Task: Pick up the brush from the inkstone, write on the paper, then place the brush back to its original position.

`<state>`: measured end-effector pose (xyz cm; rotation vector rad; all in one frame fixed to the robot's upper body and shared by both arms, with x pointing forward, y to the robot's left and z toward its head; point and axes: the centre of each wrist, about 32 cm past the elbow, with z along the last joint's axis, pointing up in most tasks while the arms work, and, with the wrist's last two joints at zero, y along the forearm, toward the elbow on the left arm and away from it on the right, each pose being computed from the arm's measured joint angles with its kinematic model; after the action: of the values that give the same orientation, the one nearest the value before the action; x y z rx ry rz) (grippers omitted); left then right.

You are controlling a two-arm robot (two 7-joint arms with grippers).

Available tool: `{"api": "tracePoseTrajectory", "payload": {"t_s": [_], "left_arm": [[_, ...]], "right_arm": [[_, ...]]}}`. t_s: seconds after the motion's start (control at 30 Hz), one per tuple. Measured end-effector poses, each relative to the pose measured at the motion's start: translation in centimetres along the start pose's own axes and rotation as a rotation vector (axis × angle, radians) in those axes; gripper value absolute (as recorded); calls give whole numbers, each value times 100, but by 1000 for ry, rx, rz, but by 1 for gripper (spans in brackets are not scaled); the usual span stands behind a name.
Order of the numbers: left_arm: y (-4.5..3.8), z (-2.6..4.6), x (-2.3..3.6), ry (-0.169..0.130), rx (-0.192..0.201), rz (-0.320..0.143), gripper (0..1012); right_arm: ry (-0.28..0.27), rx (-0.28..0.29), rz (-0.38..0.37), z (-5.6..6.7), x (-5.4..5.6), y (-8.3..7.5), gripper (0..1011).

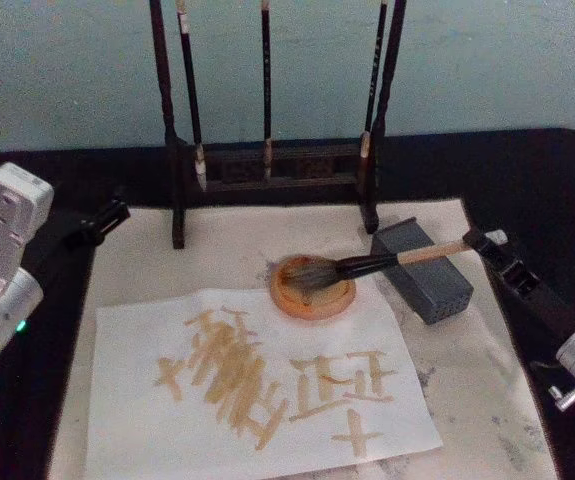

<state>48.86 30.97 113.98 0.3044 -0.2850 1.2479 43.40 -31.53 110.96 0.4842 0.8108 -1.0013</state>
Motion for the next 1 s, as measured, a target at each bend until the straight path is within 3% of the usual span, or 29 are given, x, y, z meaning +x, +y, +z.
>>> {"api": "tracePoseTrajectory", "payload": {"t_s": [0.47,0.7,0.83,0.87,0.93,1.0], "left_arm": [[0,0,0,0,0,0,1002],[0,0,0,0,0,0,1002],[0,0,0,0,0,0,1002],[0,0,0,0,0,0,1002],[0,0,0,0,0,0,1002],[0,0,0,0,0,0,1002]], "right_arm": [[-39,15,87,101,-205,-18,172],[-88,5,137,139,-371,-28,172],[-185,-31,165,164,-546,-42,171],[-185,-31,165,164,-546,-42,171],[-276,-61,179,183,-677,-60,172],[-318,-76,189,186,-744,-72,172]]}}
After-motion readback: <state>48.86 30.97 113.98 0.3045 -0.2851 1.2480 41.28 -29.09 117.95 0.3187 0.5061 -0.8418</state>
